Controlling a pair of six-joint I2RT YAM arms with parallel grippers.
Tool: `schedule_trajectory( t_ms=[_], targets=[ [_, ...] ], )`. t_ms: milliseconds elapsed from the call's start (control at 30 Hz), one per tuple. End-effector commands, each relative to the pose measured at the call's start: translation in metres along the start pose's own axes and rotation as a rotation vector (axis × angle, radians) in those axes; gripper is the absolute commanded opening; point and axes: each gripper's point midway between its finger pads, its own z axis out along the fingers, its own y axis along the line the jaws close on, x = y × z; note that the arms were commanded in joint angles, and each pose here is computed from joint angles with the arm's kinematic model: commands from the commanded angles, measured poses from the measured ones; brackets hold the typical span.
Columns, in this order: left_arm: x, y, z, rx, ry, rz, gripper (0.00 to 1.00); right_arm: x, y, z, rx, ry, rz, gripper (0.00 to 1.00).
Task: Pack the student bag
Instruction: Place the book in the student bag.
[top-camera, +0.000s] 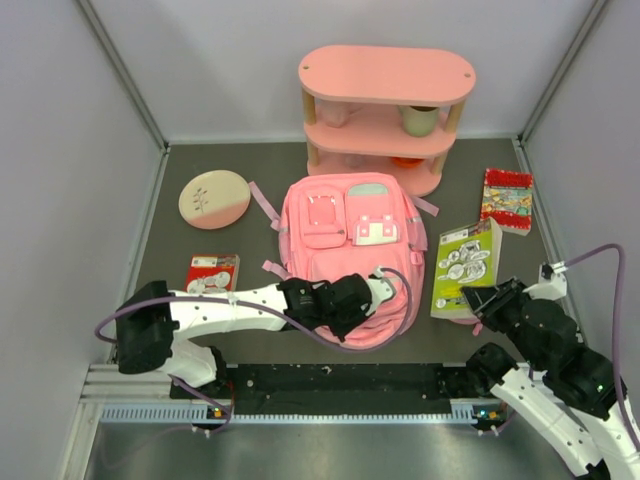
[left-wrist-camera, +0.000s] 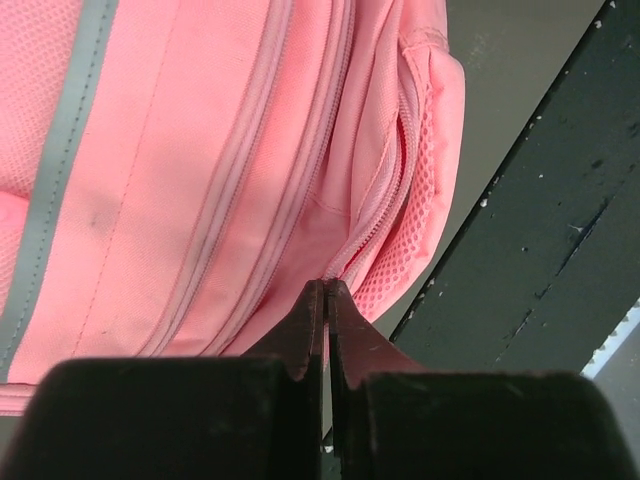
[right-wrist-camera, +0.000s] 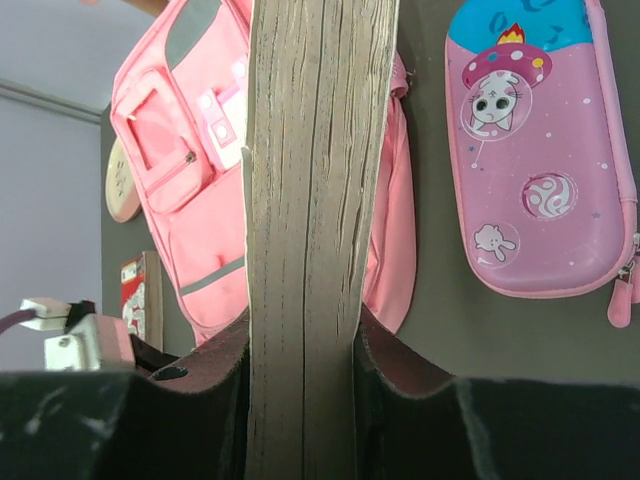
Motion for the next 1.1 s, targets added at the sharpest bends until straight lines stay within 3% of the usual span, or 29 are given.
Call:
schedule_trajectory(
  t_ms=[0,467,700,900,1067],
  targets=[
    [-0.037,0.011,-0.017,-0.074,-0.161,-0.067,0.00,-0.010,0.019,-0.003,-0.082,-0.034,0.053,0.00],
    [-0.107,0.070,-0.117,-0.347,-0.592,-0.295,0.00,-0.008,0.023,-0.021,-0.155,-0.004,0.115,0.00],
    [-0.155,0.089,-0.175,-0.381,-0.790,-0.391,0.00,-0.011,0.023,-0.046,-0.221,0.005,0.186,0.00],
    [-0.204,0.088,-0.207,-0.381,-0.895,-0.396,0.00,0.009,0.031,-0.061,-0.284,0.131,0.213,0.00],
    [-0.223,0.088,-0.208,-0.399,-0.903,-0.388,0.00,0.023,0.048,-0.080,-0.391,0.248,0.240,0.00]
  ],
)
